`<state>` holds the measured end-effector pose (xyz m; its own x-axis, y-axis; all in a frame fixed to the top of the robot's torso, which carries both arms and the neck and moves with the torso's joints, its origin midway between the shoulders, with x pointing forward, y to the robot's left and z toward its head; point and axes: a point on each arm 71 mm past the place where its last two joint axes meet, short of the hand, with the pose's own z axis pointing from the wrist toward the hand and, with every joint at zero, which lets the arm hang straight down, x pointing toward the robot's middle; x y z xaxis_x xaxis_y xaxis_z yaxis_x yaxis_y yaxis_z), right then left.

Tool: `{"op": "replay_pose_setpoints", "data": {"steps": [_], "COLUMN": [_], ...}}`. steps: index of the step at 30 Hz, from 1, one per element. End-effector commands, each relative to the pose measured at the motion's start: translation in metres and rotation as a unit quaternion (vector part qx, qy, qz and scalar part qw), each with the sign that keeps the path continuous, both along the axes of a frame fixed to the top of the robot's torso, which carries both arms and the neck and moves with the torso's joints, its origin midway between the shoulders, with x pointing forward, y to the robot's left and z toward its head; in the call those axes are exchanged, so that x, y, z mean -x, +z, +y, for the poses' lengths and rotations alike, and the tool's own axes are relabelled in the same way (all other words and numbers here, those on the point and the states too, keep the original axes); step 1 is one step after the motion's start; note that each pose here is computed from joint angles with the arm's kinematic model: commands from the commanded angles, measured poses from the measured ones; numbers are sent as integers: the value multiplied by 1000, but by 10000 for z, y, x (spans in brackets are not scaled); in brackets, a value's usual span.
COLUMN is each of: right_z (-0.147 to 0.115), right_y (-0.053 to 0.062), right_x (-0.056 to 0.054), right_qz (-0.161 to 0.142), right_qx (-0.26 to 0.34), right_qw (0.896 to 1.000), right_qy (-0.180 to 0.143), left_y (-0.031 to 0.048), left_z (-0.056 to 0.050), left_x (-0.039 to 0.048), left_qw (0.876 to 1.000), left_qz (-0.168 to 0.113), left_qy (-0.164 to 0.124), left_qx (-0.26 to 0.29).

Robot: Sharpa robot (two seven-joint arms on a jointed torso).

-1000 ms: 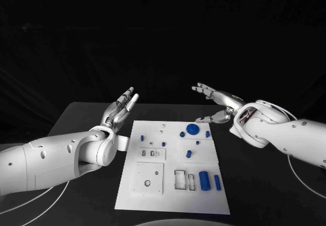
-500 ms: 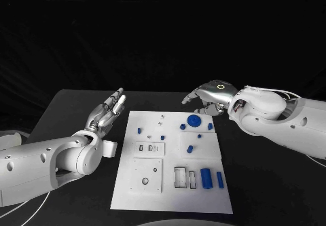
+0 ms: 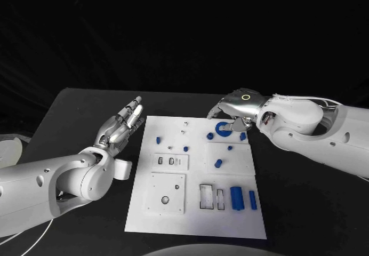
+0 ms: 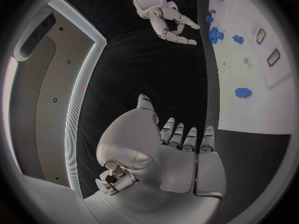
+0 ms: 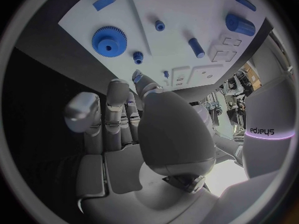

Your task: Assemble the parts on the task board

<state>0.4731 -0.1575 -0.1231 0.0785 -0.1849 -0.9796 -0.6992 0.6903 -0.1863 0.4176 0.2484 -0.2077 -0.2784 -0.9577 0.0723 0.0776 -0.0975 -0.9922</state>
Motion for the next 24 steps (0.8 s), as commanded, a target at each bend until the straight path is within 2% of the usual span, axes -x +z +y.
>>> {"op": "replay_pose_setpoints", "data": {"steps": [1, 12, 24], "right_z": [5, -8, 48], "right_y": [-45, -189, -366], "right_x": [11, -24, -124], "right_qz": [6, 24, 42], "right_qx": [10, 3, 1], "right_qw": [1000, 1000, 999], "right_qy": [1, -2, -3], "left_y": [54, 63, 53], "left_z": [-37, -22, -18], "left_x": [28, 43, 24], "left_qw": [1000, 1000, 1000], "left_qz": [-21, -25, -25], "left_qy": [-19, -16, -17], "left_qx": [10, 6, 5]}}
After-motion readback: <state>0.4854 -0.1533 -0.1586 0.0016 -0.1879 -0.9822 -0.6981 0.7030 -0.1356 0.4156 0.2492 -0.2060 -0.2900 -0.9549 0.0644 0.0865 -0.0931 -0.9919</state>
